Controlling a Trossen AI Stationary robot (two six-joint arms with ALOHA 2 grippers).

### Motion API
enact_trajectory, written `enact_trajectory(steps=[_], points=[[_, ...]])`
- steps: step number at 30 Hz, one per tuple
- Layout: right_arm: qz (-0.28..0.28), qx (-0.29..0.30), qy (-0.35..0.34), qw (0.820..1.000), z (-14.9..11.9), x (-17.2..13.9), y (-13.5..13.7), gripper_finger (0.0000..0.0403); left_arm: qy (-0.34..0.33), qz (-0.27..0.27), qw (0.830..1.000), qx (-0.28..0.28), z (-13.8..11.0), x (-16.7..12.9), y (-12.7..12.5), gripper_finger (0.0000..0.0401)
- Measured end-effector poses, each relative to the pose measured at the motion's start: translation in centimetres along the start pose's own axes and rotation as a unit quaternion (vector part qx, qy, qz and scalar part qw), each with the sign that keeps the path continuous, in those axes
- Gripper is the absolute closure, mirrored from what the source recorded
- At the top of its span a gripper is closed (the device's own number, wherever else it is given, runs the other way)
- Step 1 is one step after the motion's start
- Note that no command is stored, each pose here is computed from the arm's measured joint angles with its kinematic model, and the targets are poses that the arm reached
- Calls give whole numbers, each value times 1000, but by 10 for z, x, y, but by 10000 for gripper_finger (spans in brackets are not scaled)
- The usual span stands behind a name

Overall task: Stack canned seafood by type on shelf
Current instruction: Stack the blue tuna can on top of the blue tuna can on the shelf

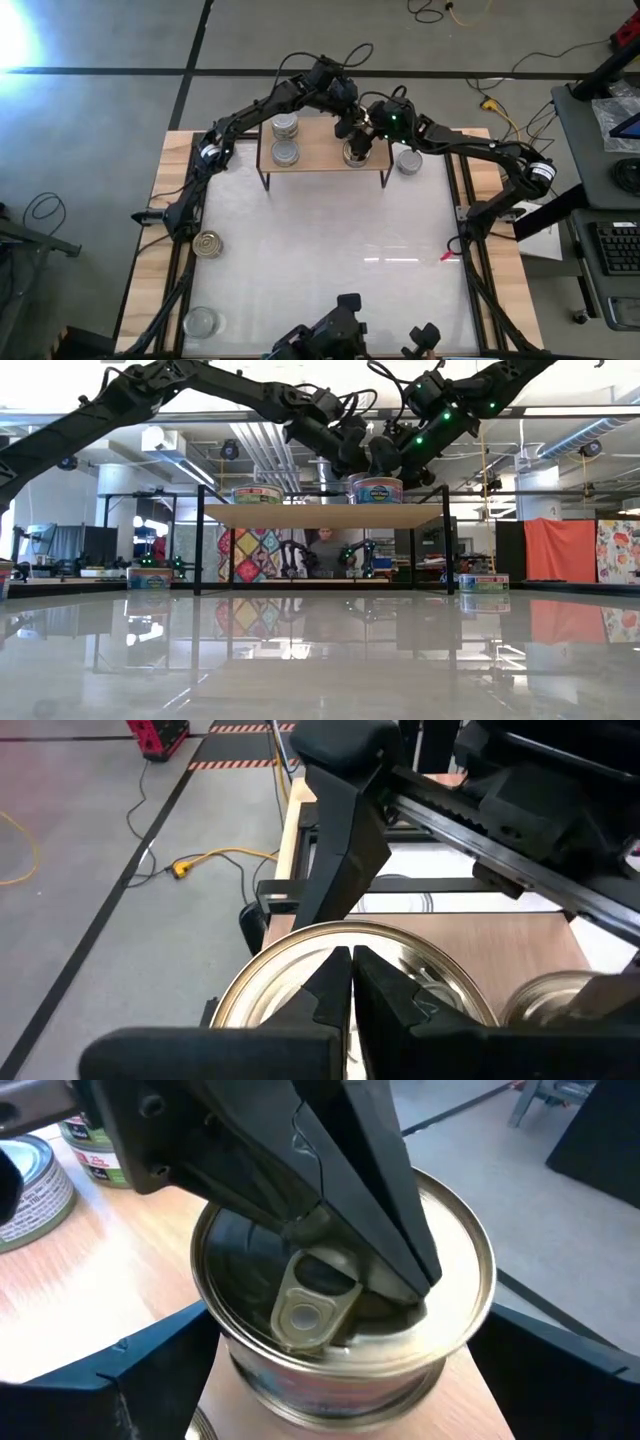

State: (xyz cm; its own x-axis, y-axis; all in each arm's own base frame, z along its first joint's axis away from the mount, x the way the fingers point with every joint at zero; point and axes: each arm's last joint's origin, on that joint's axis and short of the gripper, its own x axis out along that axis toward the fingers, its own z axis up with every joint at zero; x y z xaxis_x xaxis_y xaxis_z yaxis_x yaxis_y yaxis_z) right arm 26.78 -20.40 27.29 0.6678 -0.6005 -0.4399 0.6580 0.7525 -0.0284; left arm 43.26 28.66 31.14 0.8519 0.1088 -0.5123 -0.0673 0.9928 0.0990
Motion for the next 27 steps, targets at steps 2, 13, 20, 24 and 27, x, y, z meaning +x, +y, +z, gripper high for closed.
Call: enact_trajectory(steps=[2,13,20,24,27], points=[[0,-3,1,1000,0,0,0,3,3,0,1000,2,-1,-1,1,400],[-1,-15,20,1000,3,-9,-1,3,8,1,1000,-1,-2,-2,2,400],[-2,-26,32,999,13,-32,-3,3,7,-8,1000,-2,-3,-1,1,400],[-2,-27,17,999,21,-51,-4,3,5,-16,1000,7,-3,0,-1,400],[-2,-26,0,1000,26,-65,-5,3,2,-17,1000,11,-2,0,-2,400]])
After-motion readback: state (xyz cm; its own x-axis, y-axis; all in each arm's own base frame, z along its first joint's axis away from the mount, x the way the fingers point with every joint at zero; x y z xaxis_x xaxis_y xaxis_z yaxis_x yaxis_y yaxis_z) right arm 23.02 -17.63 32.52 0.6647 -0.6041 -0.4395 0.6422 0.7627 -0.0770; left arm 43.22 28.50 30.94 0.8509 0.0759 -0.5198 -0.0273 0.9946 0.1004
